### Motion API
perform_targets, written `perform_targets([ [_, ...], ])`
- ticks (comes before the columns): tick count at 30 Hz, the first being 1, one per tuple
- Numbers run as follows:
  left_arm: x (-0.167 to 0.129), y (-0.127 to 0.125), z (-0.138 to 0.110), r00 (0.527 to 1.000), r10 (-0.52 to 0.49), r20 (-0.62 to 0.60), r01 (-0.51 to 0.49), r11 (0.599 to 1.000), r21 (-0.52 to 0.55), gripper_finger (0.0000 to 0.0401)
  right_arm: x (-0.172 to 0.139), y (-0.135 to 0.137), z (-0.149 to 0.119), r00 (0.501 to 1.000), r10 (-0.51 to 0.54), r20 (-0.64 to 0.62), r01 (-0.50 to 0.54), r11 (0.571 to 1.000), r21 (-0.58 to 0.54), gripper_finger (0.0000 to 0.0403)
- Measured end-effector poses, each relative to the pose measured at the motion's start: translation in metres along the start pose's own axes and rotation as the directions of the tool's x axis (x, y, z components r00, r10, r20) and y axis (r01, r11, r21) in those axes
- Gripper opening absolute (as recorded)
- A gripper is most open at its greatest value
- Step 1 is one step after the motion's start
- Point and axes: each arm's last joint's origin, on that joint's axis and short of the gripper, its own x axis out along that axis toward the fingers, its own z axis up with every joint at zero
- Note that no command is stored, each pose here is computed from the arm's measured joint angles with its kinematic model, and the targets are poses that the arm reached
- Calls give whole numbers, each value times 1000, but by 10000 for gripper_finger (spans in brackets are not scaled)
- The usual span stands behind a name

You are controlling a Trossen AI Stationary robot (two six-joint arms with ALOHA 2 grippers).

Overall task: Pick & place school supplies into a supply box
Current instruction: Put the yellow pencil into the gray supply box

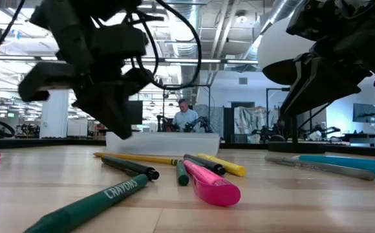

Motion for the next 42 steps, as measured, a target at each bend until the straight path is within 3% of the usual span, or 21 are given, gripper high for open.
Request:
perform_targets([
  [8, 8, 13, -5, 999, -34, -5, 34, 998, -49, 71, -1, 1, 0, 1000, 5, 1, -5, 1000, -4, 120],
  [15, 26, 16, -13, 996, -61, -62, 56, 995, -81, 84, -1, 1, -1, 1000, 4, 0, -4, 1000, -6, 120],
  [19, 33, 20, -17, 994, -71, -85, 60, 990, -131, 71, -1, 1, -1, 1000, 4, -1, -4, 1000, -7, 120],
  [25, 33, 23, -24, 985, -111, -133, 72, 961, -266, 11, -1, 1, -1, 1000, 3, 0, -3, 1000, -6, 120],
  [29, 32, 19, -25, 981, -101, -163, 42, 943, -331, 12, -1, 1, -1, 1000, 3, 0, -3, 1000, -6, 120],
  [42, 28, 2, -26, 968, -81, -236, -17, 922, -387, 2, 3, 0, -12, 1000, -5, -16, 5, 1000, 0, 120],
])
